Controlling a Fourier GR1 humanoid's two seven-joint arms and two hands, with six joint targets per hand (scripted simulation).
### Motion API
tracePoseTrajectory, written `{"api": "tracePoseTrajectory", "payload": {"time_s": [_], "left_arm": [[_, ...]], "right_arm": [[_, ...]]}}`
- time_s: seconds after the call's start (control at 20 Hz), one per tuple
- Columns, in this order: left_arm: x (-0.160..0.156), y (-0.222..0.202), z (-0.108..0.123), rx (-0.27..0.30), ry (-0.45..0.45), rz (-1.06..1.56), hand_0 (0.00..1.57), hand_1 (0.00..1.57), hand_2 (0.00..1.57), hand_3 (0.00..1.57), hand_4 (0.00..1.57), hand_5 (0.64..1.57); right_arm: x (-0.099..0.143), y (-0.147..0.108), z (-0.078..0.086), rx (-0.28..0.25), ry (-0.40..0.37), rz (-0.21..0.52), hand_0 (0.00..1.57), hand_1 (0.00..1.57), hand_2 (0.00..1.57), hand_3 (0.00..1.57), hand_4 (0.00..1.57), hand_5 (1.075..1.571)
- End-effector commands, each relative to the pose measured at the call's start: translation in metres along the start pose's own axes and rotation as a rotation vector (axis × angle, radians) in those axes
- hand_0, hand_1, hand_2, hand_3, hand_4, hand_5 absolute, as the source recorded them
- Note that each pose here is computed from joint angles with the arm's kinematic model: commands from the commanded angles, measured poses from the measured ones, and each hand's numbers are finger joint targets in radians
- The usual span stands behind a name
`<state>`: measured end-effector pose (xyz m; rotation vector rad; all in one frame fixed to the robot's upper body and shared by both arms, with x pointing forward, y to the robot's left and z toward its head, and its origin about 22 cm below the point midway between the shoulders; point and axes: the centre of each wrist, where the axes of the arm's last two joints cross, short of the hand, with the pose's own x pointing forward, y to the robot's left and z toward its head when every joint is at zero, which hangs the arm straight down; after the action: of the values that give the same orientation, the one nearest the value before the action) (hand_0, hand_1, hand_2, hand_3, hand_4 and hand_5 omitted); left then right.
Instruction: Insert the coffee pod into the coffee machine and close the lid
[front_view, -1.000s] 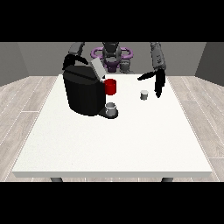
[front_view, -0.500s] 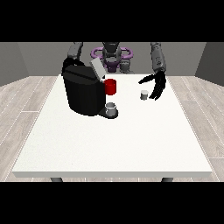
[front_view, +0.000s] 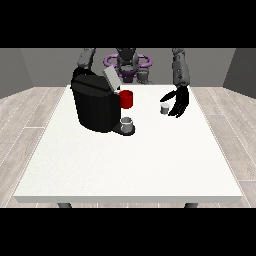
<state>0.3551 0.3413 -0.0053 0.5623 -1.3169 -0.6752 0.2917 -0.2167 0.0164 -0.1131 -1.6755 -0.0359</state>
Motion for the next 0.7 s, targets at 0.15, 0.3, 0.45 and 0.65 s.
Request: {"api": "tracePoseTrajectory", "payload": {"time_s": [0.15, 0.3, 0.45, 0.65], "left_arm": [[0.016, -0.010, -0.014, 0.094, -0.036, -0.082, 0.72, 0.72, 0.86, 0.65, 0.23, 1.571], [0.002, -0.020, -0.009, 0.091, -0.016, -0.072, 0.84, 0.84, 0.97, 0.74, 0.39, 1.571], [0.000, -0.032, -0.005, 0.093, -0.019, -0.136, 0.92, 0.92, 1.04, 0.83, 0.36, 1.571], [-0.007, -0.032, -0.005, 0.063, 0.011, -0.217, 0.90, 0.90, 1.01, 0.78, 0.31, 1.571]], "right_arm": [[0.003, 0.017, -0.002, 0.005, 0.003, 0.009, 0.00, 0.00, 0.00, 0.00, 0.48, 1.571], [-0.003, 0.010, 0.011, 0.018, 0.029, 0.019, 0.00, 0.00, 0.00, 0.00, 0.53, 1.571], [-0.007, -0.015, 0.001, -0.003, 0.048, 0.003, 0.00, 0.00, 0.00, 0.00, 0.52, 1.571], [0.007, 0.005, 0.000, 0.014, 0.029, -0.018, 0.00, 0.00, 0.00, 0.00, 0.49, 1.571]]}}
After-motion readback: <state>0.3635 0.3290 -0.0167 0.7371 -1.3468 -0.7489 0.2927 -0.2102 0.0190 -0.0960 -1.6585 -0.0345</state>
